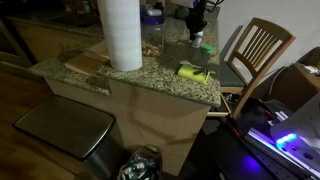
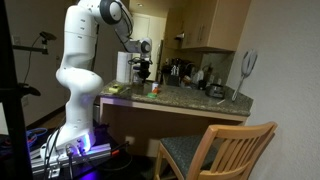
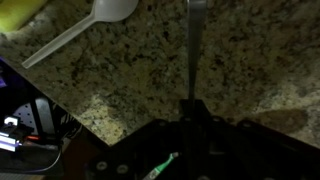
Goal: Move the silver spoon to the right
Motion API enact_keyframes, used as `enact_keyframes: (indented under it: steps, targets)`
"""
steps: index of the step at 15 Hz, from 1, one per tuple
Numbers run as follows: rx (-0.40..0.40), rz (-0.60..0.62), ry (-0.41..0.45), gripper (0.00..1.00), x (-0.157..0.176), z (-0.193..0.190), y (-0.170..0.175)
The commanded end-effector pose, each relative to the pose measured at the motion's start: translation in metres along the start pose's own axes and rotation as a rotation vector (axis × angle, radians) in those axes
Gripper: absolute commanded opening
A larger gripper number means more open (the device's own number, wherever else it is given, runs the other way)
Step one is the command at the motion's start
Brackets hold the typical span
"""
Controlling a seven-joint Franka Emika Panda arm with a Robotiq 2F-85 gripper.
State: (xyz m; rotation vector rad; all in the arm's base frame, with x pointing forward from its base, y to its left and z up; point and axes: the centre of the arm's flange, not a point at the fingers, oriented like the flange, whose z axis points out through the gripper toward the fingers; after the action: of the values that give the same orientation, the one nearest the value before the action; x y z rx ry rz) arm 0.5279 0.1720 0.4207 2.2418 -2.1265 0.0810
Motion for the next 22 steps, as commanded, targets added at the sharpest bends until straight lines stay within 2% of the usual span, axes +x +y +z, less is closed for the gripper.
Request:
enact_keyframes:
  steps: [1, 3, 5, 6, 8, 9, 12, 13, 15, 17, 20, 22]
  targets:
    - [0.026, -0.033, 0.041, 0.02, 0.004, -0.074, 0.014]
    - [0.034, 0.01, 0.093, 0.02, 0.018, -0.111, 0.017]
    - [0.079, 0.096, 0.139, 0.02, 0.044, -0.146, 0.017]
    - [0.085, 0.141, 0.134, 0.02, 0.062, -0.16, 0.015]
    - [0.078, 0.086, 0.063, 0.02, 0.072, -0.174, 0.018]
    - [0.098, 0.107, 0.095, 0.07, 0.063, -0.162, 0.023]
    - [0.104, 0.1, 0.075, 0.07, 0.072, -0.172, 0.022]
    - [0.102, 0.117, 0.086, 0.02, 0.075, -0.167, 0.015]
    - [0.123, 0.281, 0.069, 0.02, 0.11, -0.164, -0.007]
    - [0.126, 0.396, 0.056, 0.02, 0.153, -0.155, -0.025]
    - [0.121, 0.574, 0.041, 0.02, 0.209, -0.122, -0.044]
    - [0.115, 0.682, -0.008, 0.02, 0.23, -0.093, -0.054]
